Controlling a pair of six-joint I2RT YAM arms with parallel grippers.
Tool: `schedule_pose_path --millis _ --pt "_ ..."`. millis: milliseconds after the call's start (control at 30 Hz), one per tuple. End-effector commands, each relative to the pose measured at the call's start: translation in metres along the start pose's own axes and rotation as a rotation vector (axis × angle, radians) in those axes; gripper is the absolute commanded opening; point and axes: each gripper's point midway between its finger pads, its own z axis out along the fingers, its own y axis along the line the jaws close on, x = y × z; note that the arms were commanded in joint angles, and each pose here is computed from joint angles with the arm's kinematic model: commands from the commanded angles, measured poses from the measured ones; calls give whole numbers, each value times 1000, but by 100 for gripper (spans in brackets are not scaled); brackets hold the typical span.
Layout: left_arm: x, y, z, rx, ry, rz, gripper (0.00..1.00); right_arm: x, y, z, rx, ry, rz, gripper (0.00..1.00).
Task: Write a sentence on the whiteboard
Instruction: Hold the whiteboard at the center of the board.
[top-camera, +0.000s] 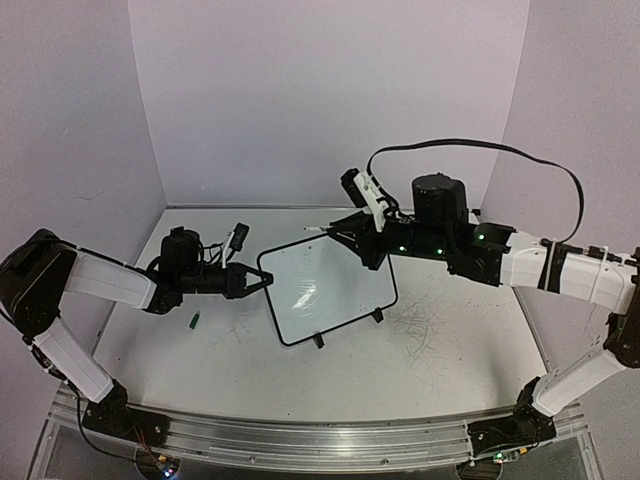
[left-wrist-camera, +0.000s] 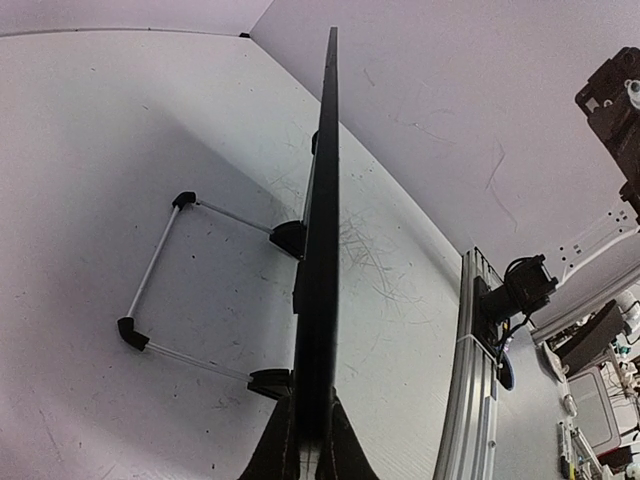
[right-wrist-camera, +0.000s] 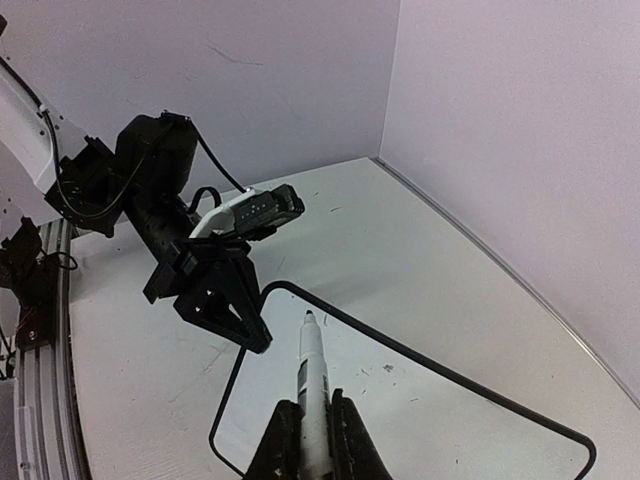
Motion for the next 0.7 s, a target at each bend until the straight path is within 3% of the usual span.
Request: schedule_pose_path --millis 0,400,667 --pt "-7 -7 -1 42 -4 46 0 -9 2 5 -12 -47 -26 0" --pt "-8 -7 -1 32 21 205 0 19 27 46 -14 67 -156 0" --pt "-8 -8 0 39 28 212 0 28 42 64 -22 76 -187 0"
